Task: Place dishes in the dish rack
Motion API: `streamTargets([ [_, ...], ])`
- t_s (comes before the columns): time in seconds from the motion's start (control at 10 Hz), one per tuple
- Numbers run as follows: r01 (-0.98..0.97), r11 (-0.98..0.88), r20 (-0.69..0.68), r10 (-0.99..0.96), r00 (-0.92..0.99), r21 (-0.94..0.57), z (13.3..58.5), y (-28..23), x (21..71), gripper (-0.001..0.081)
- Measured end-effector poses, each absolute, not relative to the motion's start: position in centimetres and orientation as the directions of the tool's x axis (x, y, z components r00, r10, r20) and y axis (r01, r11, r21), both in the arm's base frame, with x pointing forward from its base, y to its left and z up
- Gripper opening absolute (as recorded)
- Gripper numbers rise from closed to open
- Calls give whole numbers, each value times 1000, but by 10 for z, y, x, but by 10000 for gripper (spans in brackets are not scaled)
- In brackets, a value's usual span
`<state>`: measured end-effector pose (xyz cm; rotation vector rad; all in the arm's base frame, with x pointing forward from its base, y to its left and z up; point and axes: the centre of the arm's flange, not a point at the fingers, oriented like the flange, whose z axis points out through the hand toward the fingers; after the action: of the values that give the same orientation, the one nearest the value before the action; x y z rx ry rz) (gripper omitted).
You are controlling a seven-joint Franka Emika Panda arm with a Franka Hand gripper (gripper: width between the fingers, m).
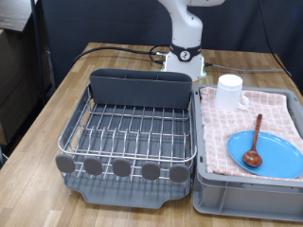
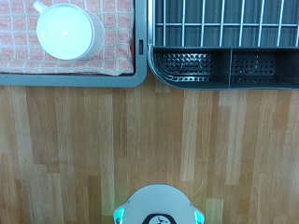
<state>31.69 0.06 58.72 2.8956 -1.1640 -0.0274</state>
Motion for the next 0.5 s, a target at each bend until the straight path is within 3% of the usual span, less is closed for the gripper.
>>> streamTargets([
  [0.5,-758,-652,7,-758,652,4,567,16,352,803],
])
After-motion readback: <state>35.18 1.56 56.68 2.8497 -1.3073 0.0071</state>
